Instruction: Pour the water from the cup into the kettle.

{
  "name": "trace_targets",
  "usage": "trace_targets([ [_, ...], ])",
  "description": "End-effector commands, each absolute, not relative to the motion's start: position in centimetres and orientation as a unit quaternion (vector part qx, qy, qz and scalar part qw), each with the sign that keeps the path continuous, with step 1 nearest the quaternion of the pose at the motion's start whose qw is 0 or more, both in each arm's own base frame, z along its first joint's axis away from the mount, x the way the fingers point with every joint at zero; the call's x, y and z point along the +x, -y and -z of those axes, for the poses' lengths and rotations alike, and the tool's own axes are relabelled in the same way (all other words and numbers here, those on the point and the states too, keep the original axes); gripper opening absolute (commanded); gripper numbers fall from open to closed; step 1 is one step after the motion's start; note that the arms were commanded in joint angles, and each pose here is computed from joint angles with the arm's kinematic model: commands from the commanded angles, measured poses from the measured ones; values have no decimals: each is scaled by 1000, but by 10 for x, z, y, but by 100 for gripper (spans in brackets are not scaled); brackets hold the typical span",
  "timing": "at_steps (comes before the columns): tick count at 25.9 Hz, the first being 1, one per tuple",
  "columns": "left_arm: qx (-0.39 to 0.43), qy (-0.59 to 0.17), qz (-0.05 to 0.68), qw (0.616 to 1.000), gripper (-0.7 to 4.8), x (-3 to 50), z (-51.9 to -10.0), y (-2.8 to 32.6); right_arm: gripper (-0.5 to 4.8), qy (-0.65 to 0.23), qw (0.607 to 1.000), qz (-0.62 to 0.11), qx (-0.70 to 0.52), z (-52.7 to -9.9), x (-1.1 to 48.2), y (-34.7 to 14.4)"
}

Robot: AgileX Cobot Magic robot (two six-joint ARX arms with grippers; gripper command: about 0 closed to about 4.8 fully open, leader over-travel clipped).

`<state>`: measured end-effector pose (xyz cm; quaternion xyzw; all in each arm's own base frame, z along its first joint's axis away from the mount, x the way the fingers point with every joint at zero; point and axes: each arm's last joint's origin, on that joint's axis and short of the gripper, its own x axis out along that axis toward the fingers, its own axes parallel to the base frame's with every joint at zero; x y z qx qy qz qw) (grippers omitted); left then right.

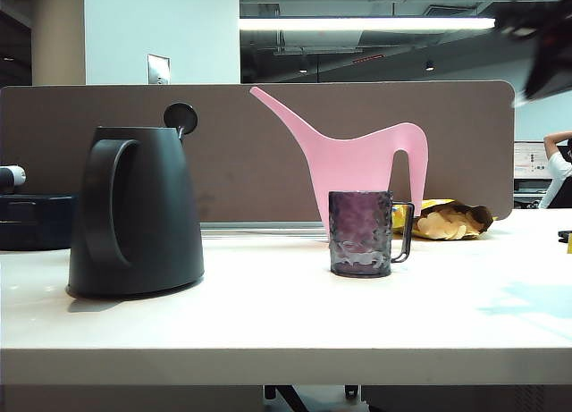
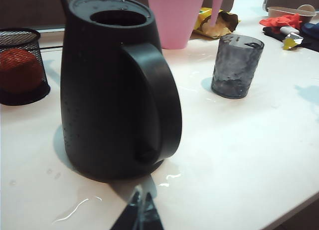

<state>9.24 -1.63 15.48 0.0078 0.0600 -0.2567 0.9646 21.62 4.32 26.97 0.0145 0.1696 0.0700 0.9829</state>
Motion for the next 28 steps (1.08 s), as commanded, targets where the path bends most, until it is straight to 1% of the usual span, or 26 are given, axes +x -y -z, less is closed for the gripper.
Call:
trace_targets([
  [1,8,-52,259,964,-5,92,-158,16,-8,-141,988,-55,25,-272,193,-25],
  [6,8,-52,259,964,-5,92,-158,16,-8,-86,995,-40,37,-271,155,-6],
  [9,8,-52,259,964,-5,92,-158,16,-8,-57,996,-46,45,-266,137,1],
  [14,8,-53,254,966,-5,92,-157,16,-8,-43,997,-31,57,-246,110,4],
  [16,10,-54,232,971,-5,93,-157,15,-8,-34,997,-31,56,-236,104,3],
  [17,11,-54,206,977,-5,94,-157,14,-8,-27,998,-32,55,-227,99,3],
  [22,18,-33,126,991,-5,96,-162,9,-8,0,998,-33,52,-199,86,2],
  [28,8,-15,47,999,-5,97,-165,5,-8,-21,998,-34,54,-187,89,2],
])
